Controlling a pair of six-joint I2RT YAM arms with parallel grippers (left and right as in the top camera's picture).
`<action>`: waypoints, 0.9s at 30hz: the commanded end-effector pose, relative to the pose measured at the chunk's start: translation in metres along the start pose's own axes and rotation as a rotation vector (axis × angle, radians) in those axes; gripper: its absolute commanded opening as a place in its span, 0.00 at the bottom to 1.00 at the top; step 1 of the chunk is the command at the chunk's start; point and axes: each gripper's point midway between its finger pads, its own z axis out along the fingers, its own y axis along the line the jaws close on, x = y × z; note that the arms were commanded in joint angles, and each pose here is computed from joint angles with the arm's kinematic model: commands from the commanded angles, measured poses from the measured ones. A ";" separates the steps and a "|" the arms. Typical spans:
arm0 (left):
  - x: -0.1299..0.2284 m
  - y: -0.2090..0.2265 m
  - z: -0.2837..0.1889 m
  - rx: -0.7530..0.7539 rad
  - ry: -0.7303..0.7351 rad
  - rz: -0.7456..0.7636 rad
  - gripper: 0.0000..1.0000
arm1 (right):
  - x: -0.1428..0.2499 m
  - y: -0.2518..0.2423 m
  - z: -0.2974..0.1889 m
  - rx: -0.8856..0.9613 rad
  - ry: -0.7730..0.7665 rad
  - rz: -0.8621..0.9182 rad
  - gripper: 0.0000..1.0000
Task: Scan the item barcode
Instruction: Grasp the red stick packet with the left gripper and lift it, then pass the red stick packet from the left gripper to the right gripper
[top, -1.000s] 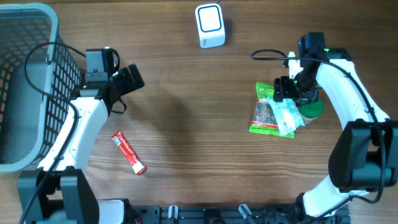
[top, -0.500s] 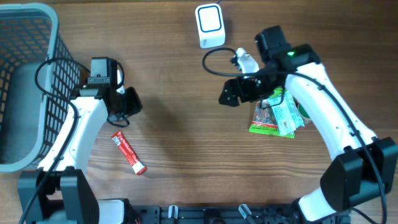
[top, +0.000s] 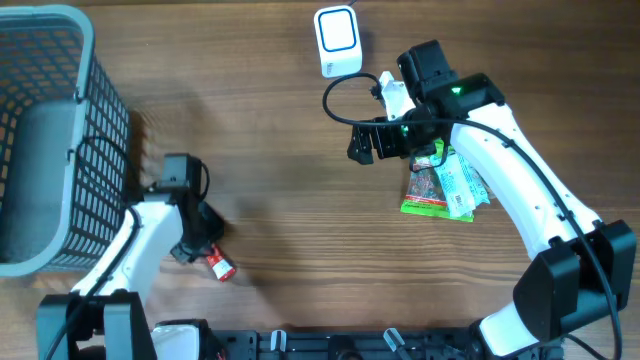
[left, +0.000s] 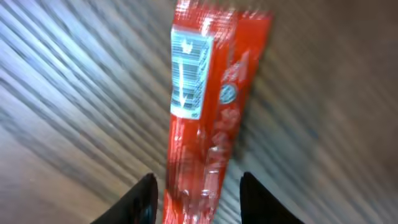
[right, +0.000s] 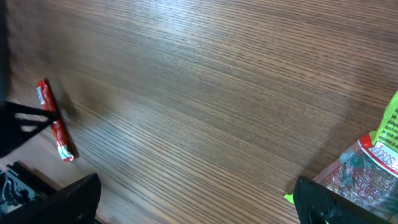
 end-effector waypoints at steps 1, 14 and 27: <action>0.013 -0.030 0.005 0.174 0.078 -0.036 0.29 | -0.003 0.001 -0.004 0.007 -0.015 0.005 0.99; 0.062 -0.169 -0.038 0.587 -0.053 0.372 0.43 | 0.000 0.000 -0.004 0.008 -0.002 0.012 1.00; -0.073 -0.122 -0.087 0.389 -0.277 0.450 0.31 | 0.040 0.096 0.067 -0.066 0.031 -0.047 0.59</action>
